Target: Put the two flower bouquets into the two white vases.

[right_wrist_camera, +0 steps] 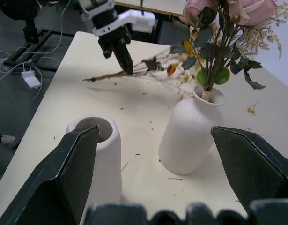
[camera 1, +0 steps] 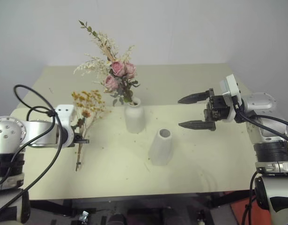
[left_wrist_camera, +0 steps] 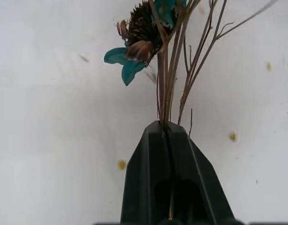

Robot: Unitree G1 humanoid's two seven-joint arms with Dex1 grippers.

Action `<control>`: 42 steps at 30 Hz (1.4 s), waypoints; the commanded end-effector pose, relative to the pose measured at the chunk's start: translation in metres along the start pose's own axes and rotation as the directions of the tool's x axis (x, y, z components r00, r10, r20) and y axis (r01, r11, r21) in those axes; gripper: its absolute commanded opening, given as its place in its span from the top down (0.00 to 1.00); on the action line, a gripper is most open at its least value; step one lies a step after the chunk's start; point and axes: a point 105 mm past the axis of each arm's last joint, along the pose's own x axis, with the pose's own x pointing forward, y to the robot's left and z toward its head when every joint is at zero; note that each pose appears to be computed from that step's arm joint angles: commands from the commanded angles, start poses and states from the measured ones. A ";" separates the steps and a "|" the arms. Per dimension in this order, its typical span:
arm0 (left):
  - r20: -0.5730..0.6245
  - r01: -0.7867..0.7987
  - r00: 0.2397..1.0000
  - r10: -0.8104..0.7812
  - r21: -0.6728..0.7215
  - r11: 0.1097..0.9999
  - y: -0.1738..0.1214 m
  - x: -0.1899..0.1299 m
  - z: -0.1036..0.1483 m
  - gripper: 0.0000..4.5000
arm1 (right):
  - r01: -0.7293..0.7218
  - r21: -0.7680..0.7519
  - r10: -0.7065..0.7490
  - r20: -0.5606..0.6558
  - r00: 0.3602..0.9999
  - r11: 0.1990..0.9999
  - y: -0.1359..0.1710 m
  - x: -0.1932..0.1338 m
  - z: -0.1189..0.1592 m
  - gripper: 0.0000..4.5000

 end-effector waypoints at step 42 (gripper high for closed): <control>0.262 0.700 -0.049 -0.964 0.697 0.154 -0.172 -0.114 0.072 1.00 | 0.162 0.022 -0.159 -0.083 0.984 0.987 0.022 -0.046 0.009 0.00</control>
